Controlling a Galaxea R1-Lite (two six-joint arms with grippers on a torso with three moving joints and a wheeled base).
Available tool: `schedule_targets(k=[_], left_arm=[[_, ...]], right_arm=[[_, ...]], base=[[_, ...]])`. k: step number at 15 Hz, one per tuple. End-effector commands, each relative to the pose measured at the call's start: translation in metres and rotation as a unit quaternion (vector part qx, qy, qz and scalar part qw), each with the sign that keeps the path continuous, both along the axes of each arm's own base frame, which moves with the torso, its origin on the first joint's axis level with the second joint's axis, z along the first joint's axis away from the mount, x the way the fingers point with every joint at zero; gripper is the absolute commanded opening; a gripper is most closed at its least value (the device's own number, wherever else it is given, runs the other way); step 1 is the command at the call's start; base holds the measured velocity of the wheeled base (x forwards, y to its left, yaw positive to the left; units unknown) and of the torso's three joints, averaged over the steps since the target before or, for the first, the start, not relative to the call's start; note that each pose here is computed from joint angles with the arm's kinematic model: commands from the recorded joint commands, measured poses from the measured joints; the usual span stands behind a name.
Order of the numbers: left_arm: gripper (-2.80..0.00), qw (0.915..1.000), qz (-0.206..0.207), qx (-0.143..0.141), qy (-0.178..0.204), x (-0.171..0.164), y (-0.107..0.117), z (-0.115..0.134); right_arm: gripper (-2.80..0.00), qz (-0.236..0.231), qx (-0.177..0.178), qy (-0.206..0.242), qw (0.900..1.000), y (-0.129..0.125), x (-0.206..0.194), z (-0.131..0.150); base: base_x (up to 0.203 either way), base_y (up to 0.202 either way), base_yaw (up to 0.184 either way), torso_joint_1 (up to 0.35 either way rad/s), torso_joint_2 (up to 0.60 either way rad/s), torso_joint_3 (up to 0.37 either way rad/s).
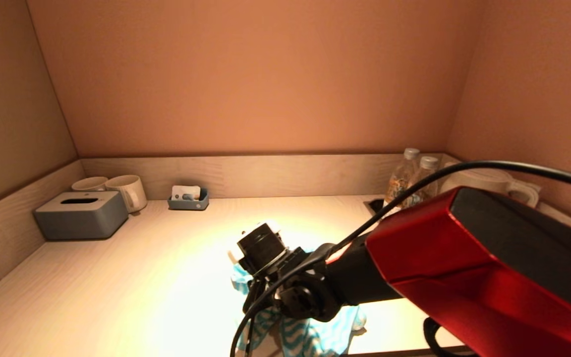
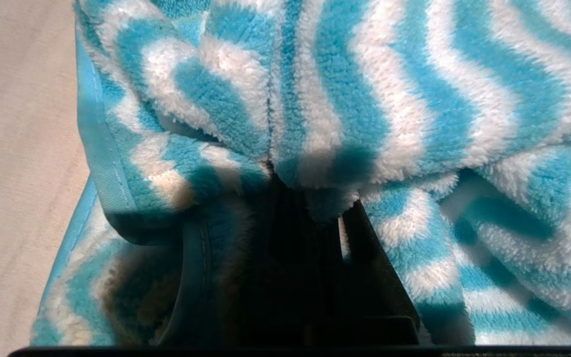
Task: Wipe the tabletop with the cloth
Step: Sweep the stains on the table
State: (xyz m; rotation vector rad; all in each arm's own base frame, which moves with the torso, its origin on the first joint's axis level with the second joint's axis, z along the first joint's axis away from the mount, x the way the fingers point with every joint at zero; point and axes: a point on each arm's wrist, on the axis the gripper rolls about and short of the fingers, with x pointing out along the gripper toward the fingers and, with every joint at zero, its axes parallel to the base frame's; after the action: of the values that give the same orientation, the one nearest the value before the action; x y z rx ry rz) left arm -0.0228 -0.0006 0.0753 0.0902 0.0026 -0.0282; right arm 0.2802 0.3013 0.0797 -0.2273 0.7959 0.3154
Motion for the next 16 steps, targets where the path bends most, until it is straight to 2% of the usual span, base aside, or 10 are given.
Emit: schedule_targets(k=[1,4,6,8,10,13,16], left_arm=[[-2.8,1.0,0.0,0.0,0.0,0.0,0.0,0.0],[-2.8,1.0,0.0,0.001,0.0,0.0,0.0,0.0],[-2.8,1.0,0.0,0.0,0.0,0.0,0.0,0.0],[-2.8,1.0,0.0,0.0,0.0,0.0,0.0,0.0],[-2.8,1.0,0.0,0.0,0.0,0.0,0.0,0.0],[-2.8,1.0,0.0,0.0,-0.001,0.0,0.0,0.0],[-2.8,1.0,0.0,0.001,-0.001,0.0,0.0,0.0]], right_arm=[[-2.8,0.014,-0.006,0.005,1.0,0.022,0.002,-0.02],[-2.8,0.022,-0.008,0.006,1.0,0.038,0.006,-0.024],[-2.8,0.018,-0.015,0.008,1.0,0.039,0.007,-0.026],[-2.8,-0.001,-0.003,-0.013,1.0,0.042,0.027,-0.011],[-2.8,-0.023,-0.011,-0.015,1.0,0.033,0.04,-0.006],[-2.8,-0.094,-0.017,-0.019,0.995,-0.017,0.077,0.007],[-2.8,-0.129,-0.023,-0.012,0.991,-0.049,0.084,0.018]], base=[[0.0,0.0,0.0,0.0,0.0,0.0],[0.0,0.0,0.0,0.0,0.0,0.0],[0.0,0.0,0.0,0.0,0.0,0.0],[0.0,0.0,0.0,0.0,0.0,0.0],[0.0,0.0,0.0,0.0,0.0,0.0],[0.0,0.0,0.0,0.0,0.0,0.0],[0.0,0.0,0.0,0.0,0.0,0.0]])
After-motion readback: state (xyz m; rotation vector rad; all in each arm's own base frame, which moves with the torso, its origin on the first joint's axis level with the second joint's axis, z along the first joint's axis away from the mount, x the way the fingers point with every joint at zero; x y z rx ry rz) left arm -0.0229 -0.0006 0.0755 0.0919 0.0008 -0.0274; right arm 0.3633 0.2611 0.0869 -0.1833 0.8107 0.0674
